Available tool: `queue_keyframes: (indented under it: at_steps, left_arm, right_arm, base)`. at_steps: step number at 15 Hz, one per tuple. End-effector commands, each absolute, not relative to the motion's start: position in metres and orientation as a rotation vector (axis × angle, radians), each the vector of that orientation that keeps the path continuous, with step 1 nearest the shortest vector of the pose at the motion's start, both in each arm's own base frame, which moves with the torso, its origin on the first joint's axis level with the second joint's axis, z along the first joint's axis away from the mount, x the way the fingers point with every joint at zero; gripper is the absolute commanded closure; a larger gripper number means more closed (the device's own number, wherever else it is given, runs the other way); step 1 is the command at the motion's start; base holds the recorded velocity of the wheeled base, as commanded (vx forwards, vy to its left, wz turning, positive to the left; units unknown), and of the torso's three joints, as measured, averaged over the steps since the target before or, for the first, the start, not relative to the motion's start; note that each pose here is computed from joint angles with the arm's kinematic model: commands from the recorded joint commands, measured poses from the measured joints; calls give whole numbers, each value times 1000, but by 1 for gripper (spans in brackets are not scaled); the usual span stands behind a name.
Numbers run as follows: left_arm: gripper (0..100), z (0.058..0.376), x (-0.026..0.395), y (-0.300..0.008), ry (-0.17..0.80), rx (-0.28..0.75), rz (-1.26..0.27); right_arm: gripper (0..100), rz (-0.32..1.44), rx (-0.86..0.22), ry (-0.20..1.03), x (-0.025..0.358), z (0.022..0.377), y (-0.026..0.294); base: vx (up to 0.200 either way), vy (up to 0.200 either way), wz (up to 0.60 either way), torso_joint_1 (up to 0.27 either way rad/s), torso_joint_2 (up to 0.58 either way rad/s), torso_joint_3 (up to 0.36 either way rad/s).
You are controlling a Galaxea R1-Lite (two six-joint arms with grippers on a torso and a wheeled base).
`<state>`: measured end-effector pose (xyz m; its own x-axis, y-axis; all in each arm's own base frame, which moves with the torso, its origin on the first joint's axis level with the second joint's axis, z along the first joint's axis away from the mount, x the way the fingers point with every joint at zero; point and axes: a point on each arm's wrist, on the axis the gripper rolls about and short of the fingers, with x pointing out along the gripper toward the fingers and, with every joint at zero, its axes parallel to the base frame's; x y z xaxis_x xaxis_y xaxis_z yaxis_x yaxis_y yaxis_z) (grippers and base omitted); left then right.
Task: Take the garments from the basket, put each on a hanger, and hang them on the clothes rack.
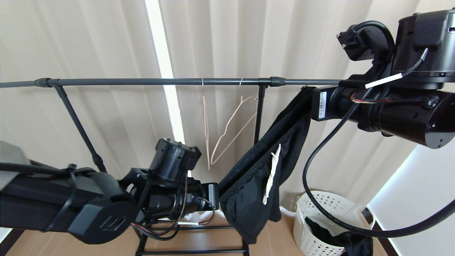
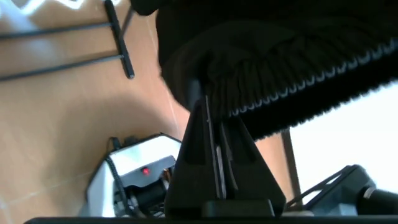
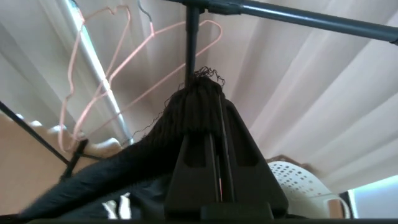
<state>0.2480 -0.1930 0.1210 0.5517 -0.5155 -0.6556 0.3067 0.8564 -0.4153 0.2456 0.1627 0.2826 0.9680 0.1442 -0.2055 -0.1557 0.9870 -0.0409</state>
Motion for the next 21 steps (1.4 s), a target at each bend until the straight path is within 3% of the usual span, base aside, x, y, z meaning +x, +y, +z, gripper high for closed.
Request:
queue_keyframes:
  at_steps: [1, 5, 11, 16, 19, 21]
  left_arm:
    - [100, 181, 231, -166, 715, -187, -542]
    - [100, 243, 224, -149, 817, -96, -498]
    - [100, 252, 238, -156, 929, -22, -373]
    - [100, 258, 241, -158, 912, -8, -391]
    - [100, 267, 256, -168, 867, -28, -412]
    - [100, 275, 273, -179, 832, -53, -447]
  right_arm:
    - [100, 131, -87, 221, 248, 277, 156]
    - [100, 132, -184, 259, 249, 268, 154]
    - [100, 144, -296, 440, 228, 261, 142]
    - [100, 224, -343, 491, 218, 250, 146]
    - [100, 402, -539, 526, 183, 240, 138]
    - [100, 547, -588, 486, 159, 241, 142]
  base:
    - [0, 0, 0, 0, 0, 0]
    - [0, 0, 0, 0, 0, 0]
    - [0, 0, 0, 0, 0, 0]
    - [0, 0, 0, 0, 0, 0]
    - [0, 0, 0, 0, 0, 0]
    - [0, 0, 0, 0, 0, 0]
